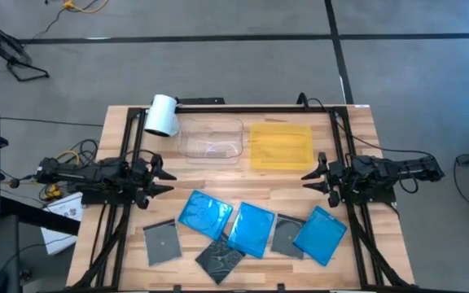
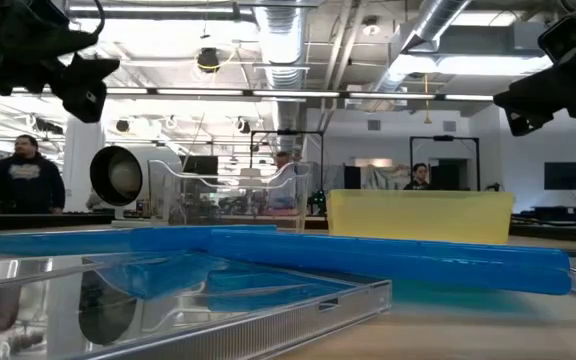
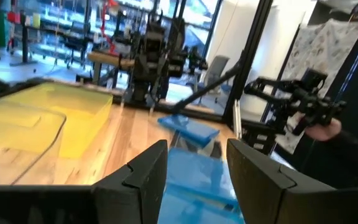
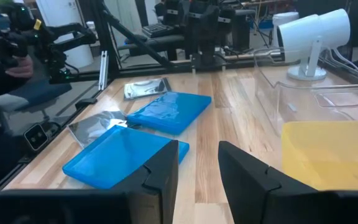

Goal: Pick & place jewel cases by type
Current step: Put the left blue CD case into the transparent bin

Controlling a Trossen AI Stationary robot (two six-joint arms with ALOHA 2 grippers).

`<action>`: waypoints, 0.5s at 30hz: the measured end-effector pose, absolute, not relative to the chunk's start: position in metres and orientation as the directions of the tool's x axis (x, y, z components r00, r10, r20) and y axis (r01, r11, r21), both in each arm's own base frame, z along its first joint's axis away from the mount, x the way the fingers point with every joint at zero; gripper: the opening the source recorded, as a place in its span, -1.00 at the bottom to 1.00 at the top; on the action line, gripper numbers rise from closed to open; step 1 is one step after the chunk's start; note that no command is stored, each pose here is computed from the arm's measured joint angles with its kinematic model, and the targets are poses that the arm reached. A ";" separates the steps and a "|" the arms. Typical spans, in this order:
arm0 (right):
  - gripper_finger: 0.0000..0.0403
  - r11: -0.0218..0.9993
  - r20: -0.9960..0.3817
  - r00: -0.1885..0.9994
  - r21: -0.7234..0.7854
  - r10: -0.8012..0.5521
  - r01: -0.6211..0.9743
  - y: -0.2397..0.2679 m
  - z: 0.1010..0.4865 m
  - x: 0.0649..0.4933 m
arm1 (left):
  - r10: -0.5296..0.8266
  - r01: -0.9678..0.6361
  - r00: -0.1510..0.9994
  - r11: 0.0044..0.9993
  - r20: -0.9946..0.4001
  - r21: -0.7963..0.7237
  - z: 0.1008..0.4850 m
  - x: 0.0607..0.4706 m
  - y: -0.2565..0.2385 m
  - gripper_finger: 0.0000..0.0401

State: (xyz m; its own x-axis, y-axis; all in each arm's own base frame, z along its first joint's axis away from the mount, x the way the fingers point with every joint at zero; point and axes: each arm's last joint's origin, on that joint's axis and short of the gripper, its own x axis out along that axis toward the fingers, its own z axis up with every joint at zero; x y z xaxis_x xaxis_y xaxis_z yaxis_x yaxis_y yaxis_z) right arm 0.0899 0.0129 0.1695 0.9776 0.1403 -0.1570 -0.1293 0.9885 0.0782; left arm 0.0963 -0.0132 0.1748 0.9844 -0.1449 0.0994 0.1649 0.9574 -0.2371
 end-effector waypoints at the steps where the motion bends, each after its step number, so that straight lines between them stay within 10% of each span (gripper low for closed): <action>1: -0.47 0.988 -0.145 0.979 0.079 0.141 -0.131 0.013 0.170 0.090 | -0.145 0.168 0.983 0.957 0.114 -0.236 0.176 0.096 -0.013 -0.20; 15: -0.47 0.975 0.185 0.973 0.147 0.136 -0.164 0.013 0.202 0.090 | -0.145 0.188 0.970 0.955 0.194 -0.230 0.184 0.096 -0.013 -0.20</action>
State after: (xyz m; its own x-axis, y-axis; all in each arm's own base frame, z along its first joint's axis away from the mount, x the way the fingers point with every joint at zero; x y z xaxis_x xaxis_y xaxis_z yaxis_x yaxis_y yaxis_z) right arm 0.0897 0.0127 0.2018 0.9733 0.1356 0.1852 -0.1639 0.9755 0.1470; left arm 0.0957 -0.0133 0.1842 0.9702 -0.1447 0.1942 0.1884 0.9548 -0.2299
